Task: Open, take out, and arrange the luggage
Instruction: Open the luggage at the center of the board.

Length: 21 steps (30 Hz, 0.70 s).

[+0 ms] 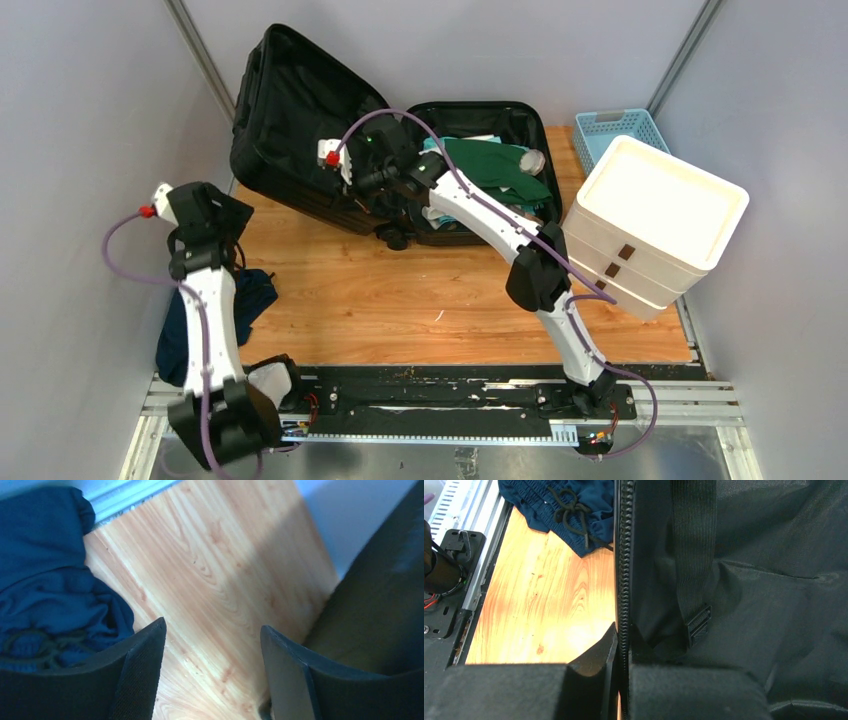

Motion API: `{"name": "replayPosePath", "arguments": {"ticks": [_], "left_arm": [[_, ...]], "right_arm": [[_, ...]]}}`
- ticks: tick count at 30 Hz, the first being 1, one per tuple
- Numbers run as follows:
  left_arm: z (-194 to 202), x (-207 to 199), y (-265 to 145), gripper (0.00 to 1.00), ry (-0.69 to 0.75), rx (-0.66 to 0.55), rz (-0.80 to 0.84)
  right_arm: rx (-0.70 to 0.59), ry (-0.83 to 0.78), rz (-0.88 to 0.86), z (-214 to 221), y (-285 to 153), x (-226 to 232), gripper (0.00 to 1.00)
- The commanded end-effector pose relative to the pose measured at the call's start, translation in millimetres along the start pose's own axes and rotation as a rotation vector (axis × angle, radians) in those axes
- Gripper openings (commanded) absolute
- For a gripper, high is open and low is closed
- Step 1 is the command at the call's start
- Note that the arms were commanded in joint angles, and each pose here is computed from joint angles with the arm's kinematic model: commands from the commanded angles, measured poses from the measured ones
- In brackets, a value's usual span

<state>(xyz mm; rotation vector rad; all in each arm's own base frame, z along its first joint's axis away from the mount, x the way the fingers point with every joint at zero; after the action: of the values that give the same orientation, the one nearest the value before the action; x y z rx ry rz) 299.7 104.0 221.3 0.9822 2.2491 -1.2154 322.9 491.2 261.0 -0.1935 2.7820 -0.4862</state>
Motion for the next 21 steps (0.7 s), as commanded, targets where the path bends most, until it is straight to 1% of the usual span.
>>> {"name": "replayPosePath", "arguments": {"ticks": [1,3,7,8,11,14,18,21], "left_arm": [[-17.6,14.6,-60.6,0.71,-0.132,-0.169,-0.016],[-28.6,10.6,-88.9,0.72,-0.153,-0.235,0.028],[-58.0,-0.3,-144.8,0.72,-0.147,-0.385,0.101],[-60.5,-1.7,-152.6,0.72,-0.140,-0.398,0.114],[-62.7,-10.5,-168.2,0.72,-0.105,-0.392,0.161],[-60.2,-15.0,-173.4,0.72,-0.060,-0.375,0.195],[-59.1,-25.3,-189.8,0.72,0.014,-0.364,0.269],[-60.9,-34.1,-201.3,0.72,0.046,-0.365,0.314]], "right_arm": [[0.014,0.001,0.007,12.7,25.6,-2.6,0.00],[0.022,0.002,0.010,17.3,37.4,-2.0,0.00],[0.043,-0.019,0.025,24.5,64.2,4.0,0.00],[0.050,-0.023,0.024,28.2,71.7,6.5,0.00],[0.077,-0.040,0.031,36.8,90.1,13.4,0.00],[0.100,-0.034,0.017,47.0,100.6,21.9,0.00],[0.102,-0.005,-0.075,45.6,98.3,44.1,0.00],[0.128,-0.036,-0.117,42.0,94.6,62.1,0.00]]}}
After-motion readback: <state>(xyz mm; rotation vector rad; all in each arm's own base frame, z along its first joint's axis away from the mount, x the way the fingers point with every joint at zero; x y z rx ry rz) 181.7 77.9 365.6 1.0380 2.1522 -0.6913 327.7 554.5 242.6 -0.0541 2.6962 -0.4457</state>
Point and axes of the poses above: each gripper's point midway between its finger pads, its own y axis out along the fingers, its own x axis along the line the jaws close on, z = x × y, the point moved 3 cm from there along -y, back along the fingers, and after that the axes turned 12 degrees about -y, right-handed, at the moved point
